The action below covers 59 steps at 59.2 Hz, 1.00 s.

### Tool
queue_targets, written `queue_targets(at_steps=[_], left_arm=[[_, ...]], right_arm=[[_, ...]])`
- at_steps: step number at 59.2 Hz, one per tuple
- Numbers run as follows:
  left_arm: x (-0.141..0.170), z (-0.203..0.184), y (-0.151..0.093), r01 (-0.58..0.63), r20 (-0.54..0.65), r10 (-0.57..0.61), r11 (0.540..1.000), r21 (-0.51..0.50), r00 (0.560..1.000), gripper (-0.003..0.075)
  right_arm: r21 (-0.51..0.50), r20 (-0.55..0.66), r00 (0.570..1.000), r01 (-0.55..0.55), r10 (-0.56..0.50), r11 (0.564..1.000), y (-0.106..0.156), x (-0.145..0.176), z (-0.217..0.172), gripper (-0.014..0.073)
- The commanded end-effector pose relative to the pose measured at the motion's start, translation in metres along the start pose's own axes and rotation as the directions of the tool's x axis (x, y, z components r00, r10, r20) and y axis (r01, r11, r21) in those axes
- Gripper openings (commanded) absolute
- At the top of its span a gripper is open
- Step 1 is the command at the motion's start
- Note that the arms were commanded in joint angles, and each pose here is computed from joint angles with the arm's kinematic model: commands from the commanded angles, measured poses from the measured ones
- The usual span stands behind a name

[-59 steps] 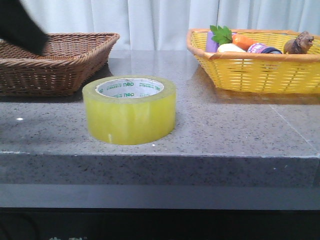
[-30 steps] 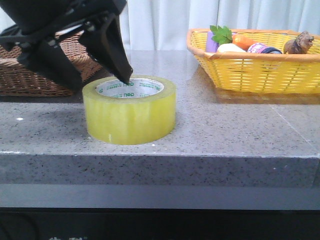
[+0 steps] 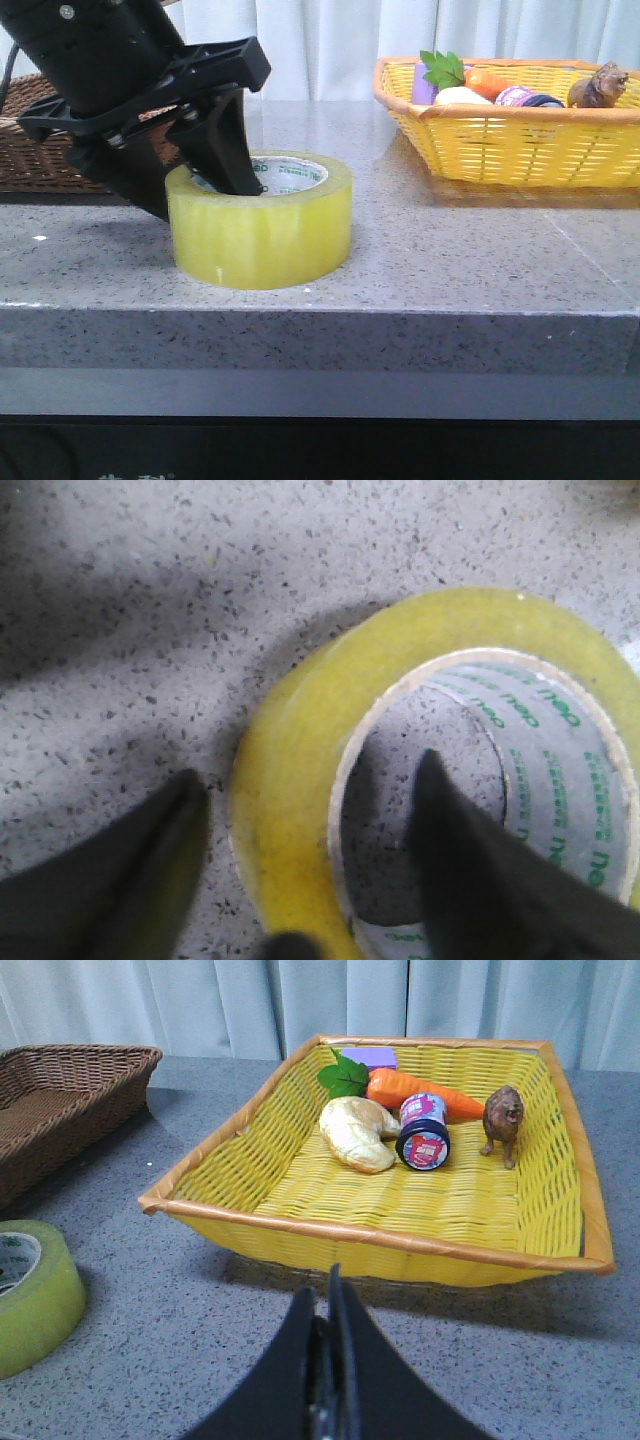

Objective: Transfer tape with both arms
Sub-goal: 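Reach the left gripper down and grasp the tape roll's rim, then lift the tape roll with the left gripper into the brown basket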

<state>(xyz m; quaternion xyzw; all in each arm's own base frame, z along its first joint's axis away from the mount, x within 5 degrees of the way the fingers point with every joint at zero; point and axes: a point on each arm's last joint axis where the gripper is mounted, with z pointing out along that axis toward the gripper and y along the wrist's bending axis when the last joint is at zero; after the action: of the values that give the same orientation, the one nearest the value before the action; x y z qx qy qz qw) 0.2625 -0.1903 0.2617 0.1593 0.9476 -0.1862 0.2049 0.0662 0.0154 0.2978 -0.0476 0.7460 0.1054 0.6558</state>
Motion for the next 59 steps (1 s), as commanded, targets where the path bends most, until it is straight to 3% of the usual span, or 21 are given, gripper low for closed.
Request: queue_targets(at_steps=[1,8,13,24,38,48,59], left_arm=[[-0.011,-0.019,-0.010,0.001,0.086,-0.004,0.999,0.040,0.996,0.0266],[-0.013,-0.022,-0.012,-0.007,0.079,0.003,0.999,0.043,0.997,0.0114],[-0.017,-0.027,-0.014,-0.012,0.086,0.008,0.999,0.048,0.996,0.0063],[-0.033,-0.053,-0.022,-0.053,0.165,0.043,0.997,0.053,0.985,0.0063],[-0.065,-0.108,-0.024,-0.102,0.337,0.094,0.995,0.006,0.937,0.0062],[-0.087,-0.137,0.010,-0.056,0.441,0.105,0.991,-0.124,0.891,0.0063],[-0.099,-0.157,0.076,0.127,0.517,0.001,0.969,-0.211,0.856,0.0064]], right_arm=[[0.001,0.118,0.993,0.009,-0.009,1.000,0.001,-0.018,-0.002,-0.0090],[0.000,0.119,0.993,0.009,-0.009,1.000,0.001,-0.018,-0.002,-0.0090],[0.000,0.120,0.993,0.009,-0.009,1.000,0.001,-0.018,-0.003,-0.0090],[0.000,0.120,0.993,0.009,-0.009,1.000,0.001,-0.018,-0.003,-0.0090],[0.000,0.121,0.993,0.009,-0.009,1.000,0.001,-0.018,-0.003,-0.0090],[0.000,0.121,0.993,0.009,-0.009,1.000,0.001,-0.018,-0.003,-0.0090],[0.000,0.120,0.993,0.009,-0.009,1.000,0.001,-0.018,-0.003,-0.0090]])
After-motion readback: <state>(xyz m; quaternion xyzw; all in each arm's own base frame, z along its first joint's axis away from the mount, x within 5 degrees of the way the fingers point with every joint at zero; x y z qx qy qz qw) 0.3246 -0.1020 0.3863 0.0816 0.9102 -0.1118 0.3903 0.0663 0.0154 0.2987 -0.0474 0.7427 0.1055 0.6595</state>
